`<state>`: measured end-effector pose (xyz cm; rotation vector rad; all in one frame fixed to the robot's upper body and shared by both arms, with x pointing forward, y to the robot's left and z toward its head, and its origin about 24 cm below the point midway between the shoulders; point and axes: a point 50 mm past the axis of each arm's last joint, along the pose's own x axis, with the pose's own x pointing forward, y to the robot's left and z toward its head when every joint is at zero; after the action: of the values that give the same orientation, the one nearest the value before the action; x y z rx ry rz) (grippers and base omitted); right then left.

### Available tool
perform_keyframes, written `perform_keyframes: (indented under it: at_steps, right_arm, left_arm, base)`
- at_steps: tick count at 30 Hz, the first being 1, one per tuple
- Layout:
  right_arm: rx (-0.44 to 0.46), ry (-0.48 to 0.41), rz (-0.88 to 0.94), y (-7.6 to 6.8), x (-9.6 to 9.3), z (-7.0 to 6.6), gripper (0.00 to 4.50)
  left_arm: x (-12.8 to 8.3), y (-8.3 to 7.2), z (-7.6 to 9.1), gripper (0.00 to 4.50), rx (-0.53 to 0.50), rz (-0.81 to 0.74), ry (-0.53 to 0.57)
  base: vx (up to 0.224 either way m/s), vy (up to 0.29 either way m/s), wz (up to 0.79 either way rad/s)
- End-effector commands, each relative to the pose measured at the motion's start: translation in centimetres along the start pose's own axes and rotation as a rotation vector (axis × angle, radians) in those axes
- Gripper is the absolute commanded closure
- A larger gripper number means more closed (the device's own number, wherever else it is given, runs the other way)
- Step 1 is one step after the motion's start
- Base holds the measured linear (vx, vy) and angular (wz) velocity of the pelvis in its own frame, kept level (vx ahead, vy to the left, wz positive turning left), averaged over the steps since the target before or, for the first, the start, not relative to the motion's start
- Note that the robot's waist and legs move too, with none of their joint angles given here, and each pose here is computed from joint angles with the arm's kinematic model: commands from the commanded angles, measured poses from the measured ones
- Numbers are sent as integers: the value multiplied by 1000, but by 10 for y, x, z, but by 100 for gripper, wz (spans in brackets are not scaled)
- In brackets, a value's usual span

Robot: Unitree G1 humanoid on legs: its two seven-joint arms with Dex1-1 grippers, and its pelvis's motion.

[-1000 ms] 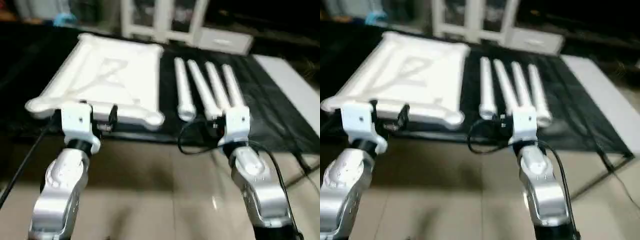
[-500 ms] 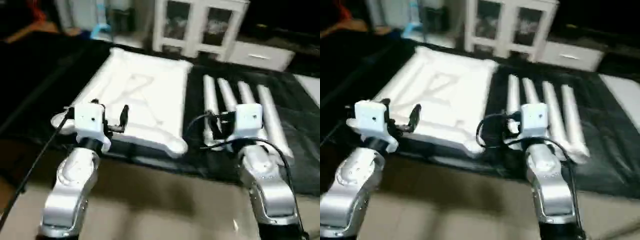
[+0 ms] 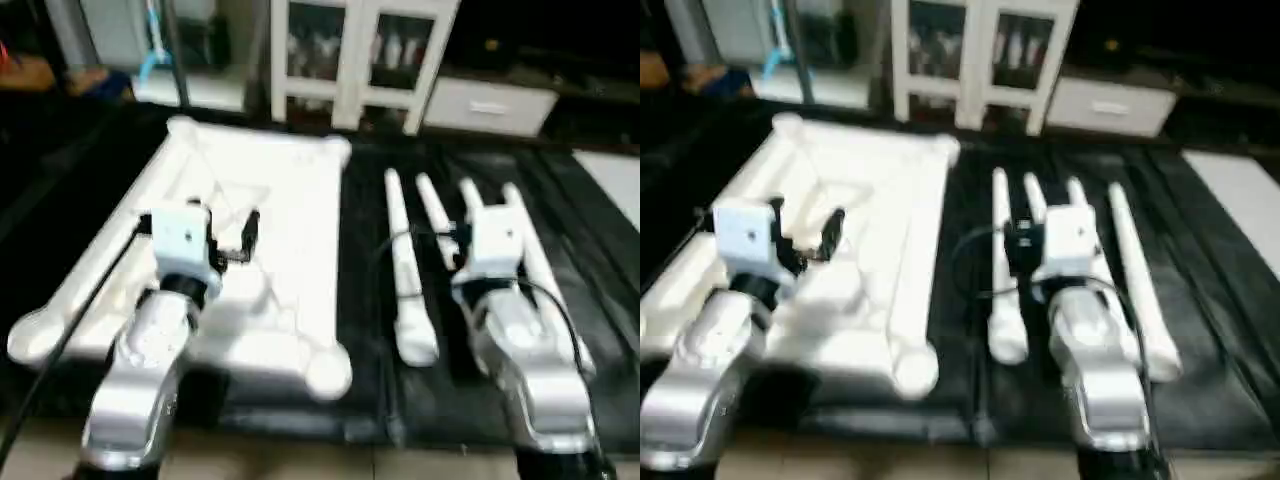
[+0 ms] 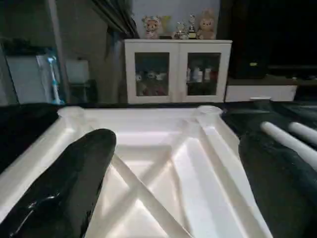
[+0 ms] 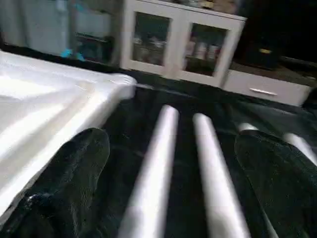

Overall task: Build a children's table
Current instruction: Move to table

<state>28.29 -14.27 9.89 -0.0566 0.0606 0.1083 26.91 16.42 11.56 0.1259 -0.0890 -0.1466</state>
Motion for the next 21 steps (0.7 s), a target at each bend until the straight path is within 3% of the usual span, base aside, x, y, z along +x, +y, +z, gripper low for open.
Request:
perform_keyframes:
  at_steps: [1,4,12,21]
  right_arm:
    - [17,14,40,7,-2,1,0]
    - [24,29,54,8,-3,0,0]
    - [19,40,118,7,-4,6,0]
    - [-21,116,142,13,6,5,0]
  left_arm:
    - [-2,0,-4,6,20,-30,29]
    - [-2,1,-5,6,55,-40,46]
    - [1,3,-9,6,38,-86,122]
    - [6,25,-17,6,121,-32,238]
  base:
    - [217,13,-2]
    - [102,84,-17]
    - [-95,97,-15]
    - [-83,24,-11]
